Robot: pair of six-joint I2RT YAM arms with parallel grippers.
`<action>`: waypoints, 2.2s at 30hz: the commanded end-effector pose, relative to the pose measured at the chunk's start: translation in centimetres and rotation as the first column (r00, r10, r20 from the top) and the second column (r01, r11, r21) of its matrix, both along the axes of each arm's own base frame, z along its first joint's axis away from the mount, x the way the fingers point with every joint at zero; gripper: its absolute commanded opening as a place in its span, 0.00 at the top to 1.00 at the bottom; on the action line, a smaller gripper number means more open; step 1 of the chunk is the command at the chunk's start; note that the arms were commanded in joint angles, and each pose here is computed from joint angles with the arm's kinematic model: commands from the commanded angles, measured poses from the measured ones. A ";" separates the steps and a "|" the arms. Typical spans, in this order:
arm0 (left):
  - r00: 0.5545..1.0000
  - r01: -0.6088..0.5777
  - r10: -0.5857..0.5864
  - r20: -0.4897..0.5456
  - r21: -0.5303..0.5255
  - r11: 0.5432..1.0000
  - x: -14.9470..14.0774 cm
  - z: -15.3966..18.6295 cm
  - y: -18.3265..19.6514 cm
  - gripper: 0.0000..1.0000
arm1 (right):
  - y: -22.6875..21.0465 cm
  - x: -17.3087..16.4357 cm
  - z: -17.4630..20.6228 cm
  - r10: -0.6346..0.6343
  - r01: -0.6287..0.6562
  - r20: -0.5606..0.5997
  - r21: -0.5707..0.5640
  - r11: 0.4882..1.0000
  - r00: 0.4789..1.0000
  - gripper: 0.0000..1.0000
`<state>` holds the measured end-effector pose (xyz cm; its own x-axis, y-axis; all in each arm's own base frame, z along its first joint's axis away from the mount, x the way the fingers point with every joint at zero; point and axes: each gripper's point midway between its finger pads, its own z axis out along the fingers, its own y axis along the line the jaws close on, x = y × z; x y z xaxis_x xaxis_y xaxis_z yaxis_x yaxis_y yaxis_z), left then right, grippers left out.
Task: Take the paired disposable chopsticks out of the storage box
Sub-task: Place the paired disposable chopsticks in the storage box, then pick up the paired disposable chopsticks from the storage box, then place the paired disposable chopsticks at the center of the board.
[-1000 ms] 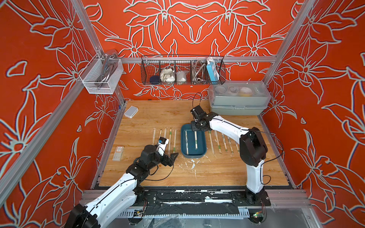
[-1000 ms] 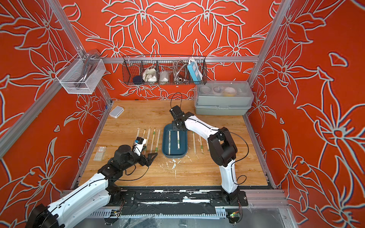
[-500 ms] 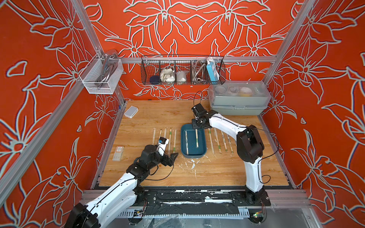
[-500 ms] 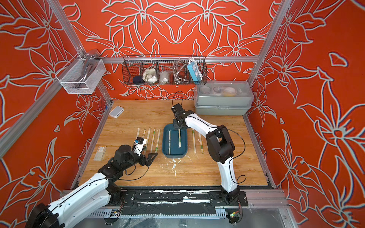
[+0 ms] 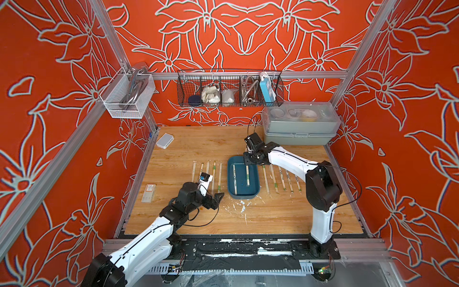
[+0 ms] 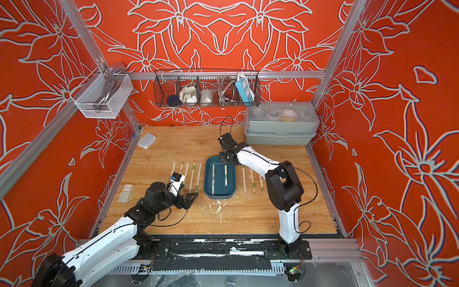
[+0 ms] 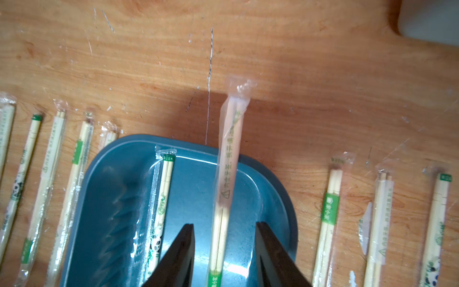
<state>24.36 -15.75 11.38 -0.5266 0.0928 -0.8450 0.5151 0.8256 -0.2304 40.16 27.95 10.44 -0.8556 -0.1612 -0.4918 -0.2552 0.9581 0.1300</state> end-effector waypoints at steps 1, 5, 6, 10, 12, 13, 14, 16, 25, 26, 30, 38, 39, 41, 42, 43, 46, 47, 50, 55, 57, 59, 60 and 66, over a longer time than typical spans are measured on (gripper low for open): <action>0.999 0.011 -0.010 0.033 -0.014 1.000 0.4 1.2 -0.4 0.00 | 0.4 -0.1 -1.4 0.024 -0.024 -0.003 -0.022 0.999 1.000 0.56; 0.999 0.011 -0.010 0.030 -0.011 1.000 0.4 1.2 -0.4 0.00 | 0.8 0.2 -2.4 0.035 -0.036 -0.012 -0.026 0.999 0.999 0.57; 0.999 0.011 -0.011 0.031 -0.011 1.000 0.4 1.1 -0.4 0.00 | 0.9 0.3 -2.6 0.039 -0.039 -0.012 -0.026 0.999 0.999 0.57; 0.999 0.011 -0.011 0.031 -0.011 1.000 0.4 1.2 -0.4 0.00 | 0.8 0.6 -3.8 0.023 -0.024 -0.022 -0.049 0.999 0.999 0.59; 0.999 0.011 -0.011 0.030 -0.011 1.000 0.4 1.2 -0.4 0.00 | 0.8 0.7 -4.3 0.020 -0.021 -0.027 -0.052 0.998 0.999 0.59; 1.000 0.011 -0.010 0.030 -0.010 1.000 0.4 1.2 -0.4 0.00 | 0.8 0.8 -4.6 0.019 -0.020 -0.030 -0.055 0.998 0.999 0.60; 0.999 0.011 -0.011 0.031 -0.011 1.000 0.4 1.2 -0.4 0.00 | 0.8 0.8 -4.9 0.016 -0.018 -0.035 -0.058 0.998 0.999 0.61; 1.000 0.010 -0.010 0.030 -0.010 1.000 0.4 1.1 -0.4 0.00 | 1.0 0.8 -5.4 0.021 -0.023 -0.042 -0.059 0.998 0.999 0.64; 1.000 0.009 -0.009 0.027 -0.008 1.000 0.4 1.1 -0.4 0.00 | 1.2 0.4 -4.7 0.026 -0.028 -0.043 -0.049 0.998 0.999 0.87; 1.000 0.008 -0.008 0.028 -0.008 1.000 0.5 1.1 -0.4 0.00 | 1.3 0.3 -4.4 0.029 -0.030 -0.040 -0.044 0.999 0.999 0.88; 1.000 0.008 -0.008 0.027 -0.007 1.000 0.5 1.1 -0.4 0.00 | 1.3 0.1 -3.2 0.024 -0.025 -0.032 -0.028 0.999 0.999 0.93; 1.000 0.006 -0.005 0.030 -0.009 1.000 0.5 1.2 -0.4 0.00 | 1.8 -0.6 2.7 0.033 -0.034 0.007 0.059 0.998 0.999 0.96; 0.999 0.005 -0.004 0.032 -0.010 1.000 0.5 1.2 -0.4 0.00 | 1.6 -0.8 3.8 0.032 -0.033 0.020 0.064 0.997 0.999 0.96; 0.999 -0.002 0.003 0.036 -0.009 1.000 0.5 1.3 -0.2 0.00 | 0.9 -1.0 5.9 0.027 -0.030 0.045 0.067 0.997 0.999 0.97; 0.999 -0.004 0.005 0.036 -0.010 1.000 0.5 1.2 -0.2 0.00 | 0.3 -1.1 6.9 0.026 -0.029 0.053 0.064 0.998 0.998 0.97; 0.999 -0.006 0.006 0.039 -0.011 1.000 0.5 1.3 -0.2 0.00 | -0.5 -1.1 7.6 0.020 -0.023 0.057 0.056 0.998 0.998 0.96; 0.999 -0.007 0.007 0.040 -0.013 1.000 0.5 1.3 -0.2 0.00 | -4.2 -1.1 8.8 0.017 -0.016 0.033 -0.012 1.000 0.999 0.96; 0.999 -0.007 0.008 0.038 -0.011 1.000 0.5 1.3 -0.2 0.00 | -5.8 -1.0 8.8 0.012 -0.011 0.021 -0.045 0.999 1.000 0.96; 0.999 -0.008 0.009 0.040 -0.015 1.000 0.5 1.4 -0.2 0.00 | -12.2 -0.7 8.2 -0.034 0.033 0.001 -0.200 0.979 0.999 0.96; 0.999 -0.014 0.015 0.044 -0.012 1.000 0.5 1.4 0.0 0.00 | -22.6 -1.2 5.7 -0.144 0.121 -0.018 -0.444 0.888 0.989 0.97; 0.999 -0.014 0.014 0.046 -0.011 1.000 0.5 1.5 0.0 0.00 | -24.9 -1.4 4.4 -0.170 0.133 -0.037 -0.474 0.870 0.985 0.96; 0.999 -0.017 0.018 0.049 -0.012 1.000 0.5 1.5 0.0 0.00 | -26.3 -1.2 3.2 -0.171 0.129 -0.043 -0.485 0.865 0.984 0.97; 0.999 -0.018 0.018 0.051 -0.012 1.000 0.5 1.5 0.1 0.00 | -27.1 -1.0 2.7 -0.181 0.140 -0.036 -0.496 0.857 0.983 0.97; 0.998 -0.014 0.015 0.056 -0.014 1.000 0.5 1.6 0.0 0.00 | -30.1 0.2 0.5 -0.214 0.177 -0.035 -0.442 0.879 0.976 0.99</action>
<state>24.59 -15.48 11.79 -0.5121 0.0842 -0.8548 0.5038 0.8355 -0.2195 39.13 -1.14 11.44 -0.9382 -0.1452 -0.3140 -0.0470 0.9528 -0.3001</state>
